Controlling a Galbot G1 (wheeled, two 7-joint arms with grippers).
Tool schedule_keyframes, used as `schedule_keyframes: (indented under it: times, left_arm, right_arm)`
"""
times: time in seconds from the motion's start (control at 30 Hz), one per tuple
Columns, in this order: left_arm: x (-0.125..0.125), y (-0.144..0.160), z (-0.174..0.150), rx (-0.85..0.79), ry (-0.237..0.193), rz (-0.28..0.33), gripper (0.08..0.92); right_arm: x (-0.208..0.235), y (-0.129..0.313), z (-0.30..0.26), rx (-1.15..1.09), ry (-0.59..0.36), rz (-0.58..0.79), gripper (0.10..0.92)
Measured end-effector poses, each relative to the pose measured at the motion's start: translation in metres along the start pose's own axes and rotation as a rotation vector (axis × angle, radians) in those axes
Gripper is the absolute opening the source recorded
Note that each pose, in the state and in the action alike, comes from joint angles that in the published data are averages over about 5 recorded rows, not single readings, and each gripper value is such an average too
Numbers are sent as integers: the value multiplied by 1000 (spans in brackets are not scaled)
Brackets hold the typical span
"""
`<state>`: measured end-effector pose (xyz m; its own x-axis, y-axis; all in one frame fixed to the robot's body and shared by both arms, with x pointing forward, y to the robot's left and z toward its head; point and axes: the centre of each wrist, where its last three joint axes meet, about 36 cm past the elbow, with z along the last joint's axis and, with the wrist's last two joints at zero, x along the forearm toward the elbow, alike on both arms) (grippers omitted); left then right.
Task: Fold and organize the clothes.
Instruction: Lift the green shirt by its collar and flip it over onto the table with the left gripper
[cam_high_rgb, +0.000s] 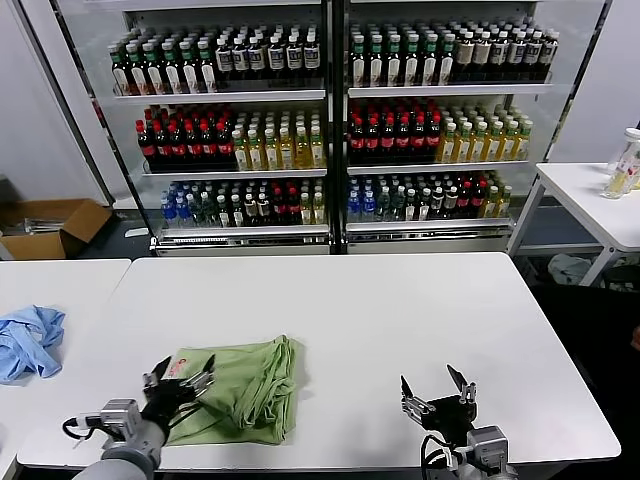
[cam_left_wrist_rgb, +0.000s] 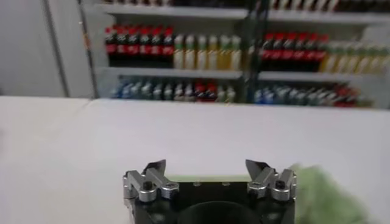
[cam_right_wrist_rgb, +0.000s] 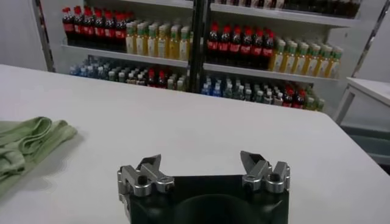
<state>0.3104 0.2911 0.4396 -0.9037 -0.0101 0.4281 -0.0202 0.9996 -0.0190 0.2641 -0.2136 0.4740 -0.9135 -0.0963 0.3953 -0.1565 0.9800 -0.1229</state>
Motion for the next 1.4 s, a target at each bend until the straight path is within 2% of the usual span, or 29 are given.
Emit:
schedule_keyframes:
  times: [0.17,0.3,0.7,0.83,1.07,1.4]
  left_arm:
    - [-7,24,9,-8,47,-57,822]
    - [-10,38,14,9,85,-77,823]
    - [-20,55,27,98,150,-50,807]
    - [-20,56,30,121,159,-33,715]
    - [-23,56,35,168,159,1,507]
    - [-24,51,41,229,131,53,221]
  right_arm:
    - [-1,-1,1,3,3,0,823]
    - [-2,-2,2,5,4,1,823]
    - [-2,-2,1,6,1,1,823]
    - [-2,-3,0,4,-2,4,823]
    - [-2,-1,1,1,-2,1,823]
    - [-3,-1,0,1,-3,1,823]
